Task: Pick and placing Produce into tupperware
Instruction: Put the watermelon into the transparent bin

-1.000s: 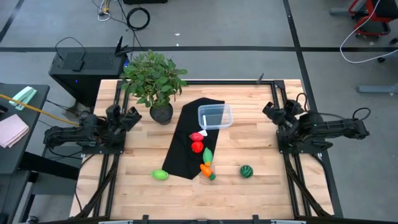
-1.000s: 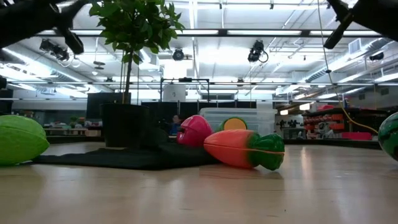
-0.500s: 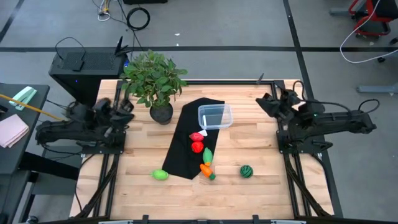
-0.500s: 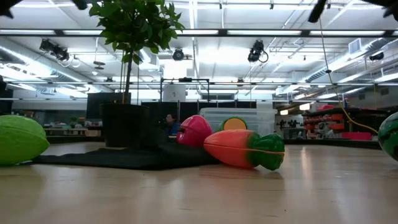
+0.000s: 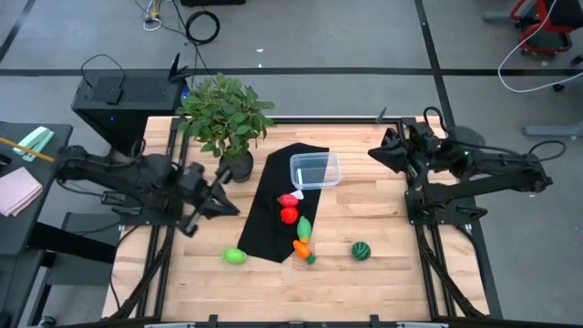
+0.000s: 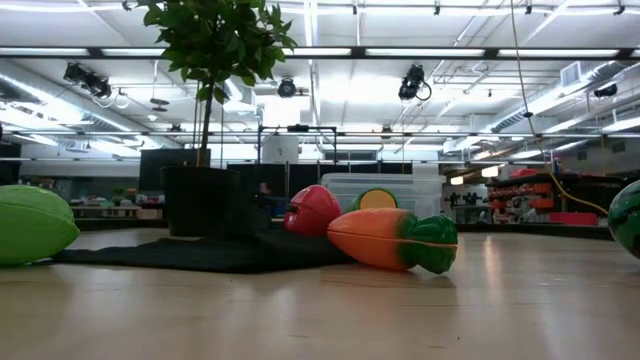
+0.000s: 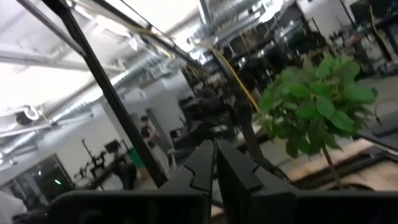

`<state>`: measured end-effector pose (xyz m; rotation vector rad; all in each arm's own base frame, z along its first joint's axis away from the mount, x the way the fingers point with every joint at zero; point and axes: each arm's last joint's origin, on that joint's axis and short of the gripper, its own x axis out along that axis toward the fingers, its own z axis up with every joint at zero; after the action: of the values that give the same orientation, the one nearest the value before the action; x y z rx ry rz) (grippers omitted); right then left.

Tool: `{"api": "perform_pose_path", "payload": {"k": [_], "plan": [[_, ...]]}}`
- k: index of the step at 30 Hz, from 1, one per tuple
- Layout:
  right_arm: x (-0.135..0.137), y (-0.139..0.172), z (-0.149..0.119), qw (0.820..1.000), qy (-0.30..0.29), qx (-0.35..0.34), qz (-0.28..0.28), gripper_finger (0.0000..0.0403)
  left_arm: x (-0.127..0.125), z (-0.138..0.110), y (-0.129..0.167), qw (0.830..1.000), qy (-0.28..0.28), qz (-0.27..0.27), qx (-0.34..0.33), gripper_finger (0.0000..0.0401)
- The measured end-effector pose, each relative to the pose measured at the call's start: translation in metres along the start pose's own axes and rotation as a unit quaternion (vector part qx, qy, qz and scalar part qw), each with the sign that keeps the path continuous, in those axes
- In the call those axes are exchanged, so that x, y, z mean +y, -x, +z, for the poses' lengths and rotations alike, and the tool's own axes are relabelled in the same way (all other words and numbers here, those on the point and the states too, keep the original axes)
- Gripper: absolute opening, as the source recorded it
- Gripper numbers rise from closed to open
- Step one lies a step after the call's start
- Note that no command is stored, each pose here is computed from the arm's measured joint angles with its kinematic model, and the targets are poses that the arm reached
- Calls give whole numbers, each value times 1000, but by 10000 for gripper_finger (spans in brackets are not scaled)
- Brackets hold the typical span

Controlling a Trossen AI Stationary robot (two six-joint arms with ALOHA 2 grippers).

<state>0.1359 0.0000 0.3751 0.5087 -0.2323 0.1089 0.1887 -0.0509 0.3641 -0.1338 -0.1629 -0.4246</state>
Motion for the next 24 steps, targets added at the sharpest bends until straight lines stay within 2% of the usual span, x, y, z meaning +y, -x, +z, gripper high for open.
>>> {"api": "perform_pose_path", "payload": {"k": [3,7,11,15,24], "plan": [[0,1,-2,1000,-3,24,-3,26,-7,8,-17,999,-12,19,48,17],[0,1,-4,999,-8,45,10,26,-25,25,-40,996,-35,32,79,10],[1,1,-7,997,-14,72,35,26,-43,29,-59,987,-43,68,141,10],[3,1,-11,990,-41,112,76,26,-61,19,-80,978,-18,106,181,14],[20,0,-23,960,-119,189,169,26,-98,-16,-127,965,19,156,208,5]]}}
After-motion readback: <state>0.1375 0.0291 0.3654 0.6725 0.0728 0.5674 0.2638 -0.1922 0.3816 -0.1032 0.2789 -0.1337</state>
